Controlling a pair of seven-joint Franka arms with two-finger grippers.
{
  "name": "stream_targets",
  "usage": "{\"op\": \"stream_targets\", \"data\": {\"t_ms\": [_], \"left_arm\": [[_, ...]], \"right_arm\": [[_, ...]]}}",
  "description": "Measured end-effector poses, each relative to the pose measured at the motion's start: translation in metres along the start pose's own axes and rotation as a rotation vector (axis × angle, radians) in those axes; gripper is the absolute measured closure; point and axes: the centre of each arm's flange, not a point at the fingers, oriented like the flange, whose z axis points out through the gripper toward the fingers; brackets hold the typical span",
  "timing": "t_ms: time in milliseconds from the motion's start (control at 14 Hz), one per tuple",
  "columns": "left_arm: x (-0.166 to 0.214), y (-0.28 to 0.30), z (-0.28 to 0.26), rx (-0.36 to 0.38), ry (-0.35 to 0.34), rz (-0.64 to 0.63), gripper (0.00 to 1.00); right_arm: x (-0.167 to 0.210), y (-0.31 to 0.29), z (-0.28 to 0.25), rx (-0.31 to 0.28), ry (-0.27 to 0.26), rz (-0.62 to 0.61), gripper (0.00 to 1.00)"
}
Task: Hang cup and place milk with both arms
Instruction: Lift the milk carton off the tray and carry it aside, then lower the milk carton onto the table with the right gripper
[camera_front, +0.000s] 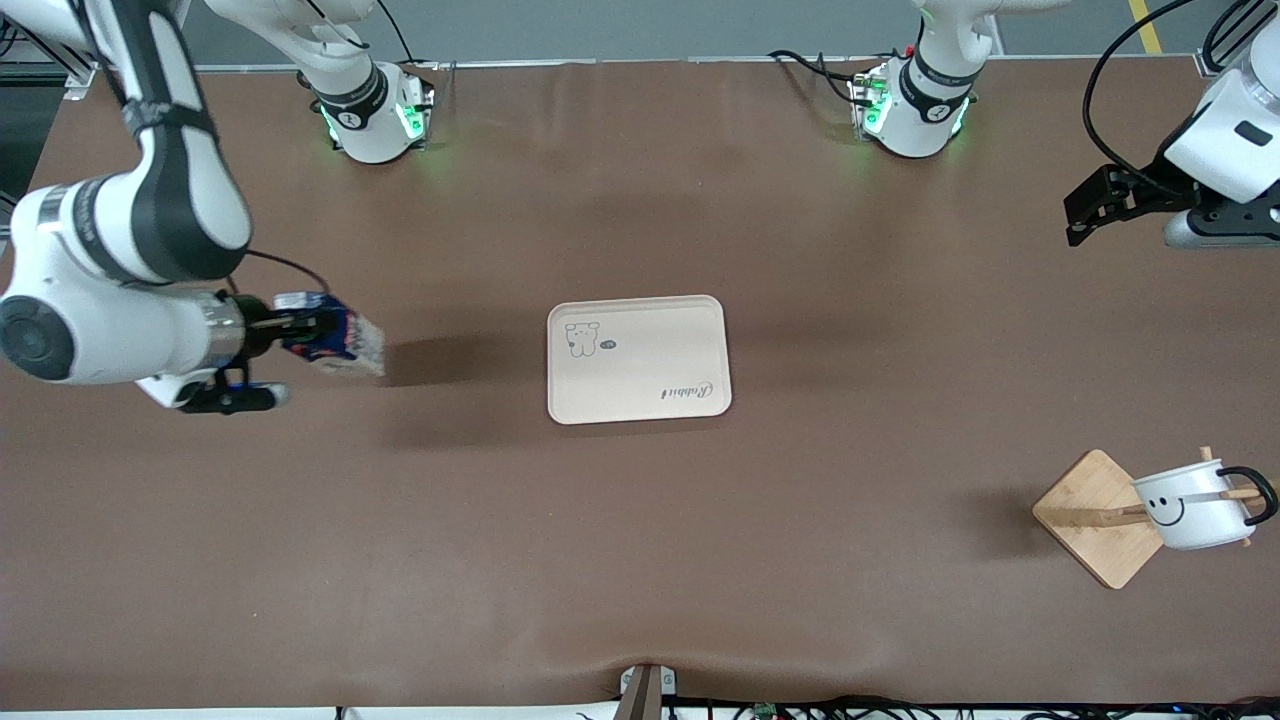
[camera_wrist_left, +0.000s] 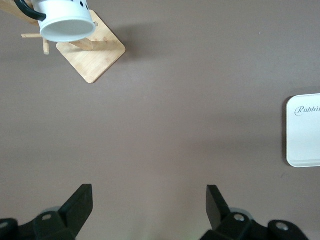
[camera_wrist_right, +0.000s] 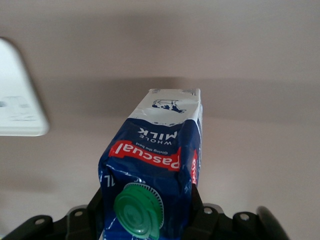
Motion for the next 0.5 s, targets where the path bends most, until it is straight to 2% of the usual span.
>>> {"op": "stream_targets", "data": {"t_ms": [214,357,500], "left_arm": [[0.0,0.0,-0.003,0.0,0.005,-0.015,0.0],[0.0,0.0,-0.004,0.0,0.006,-0.015,0.0],[0.0,0.001,-0.004,0.0,0.006,-0.014,0.0]], "right_arm": [[0.002,0.104,0.036,-0.011,0.095,-0.074,0.35],[-0.005,0.134,0.049,-0.003,0.097,-0.07,0.35],[-0.008,0.137,0.051,0.002,0.091,-0.068,0.35]]}}
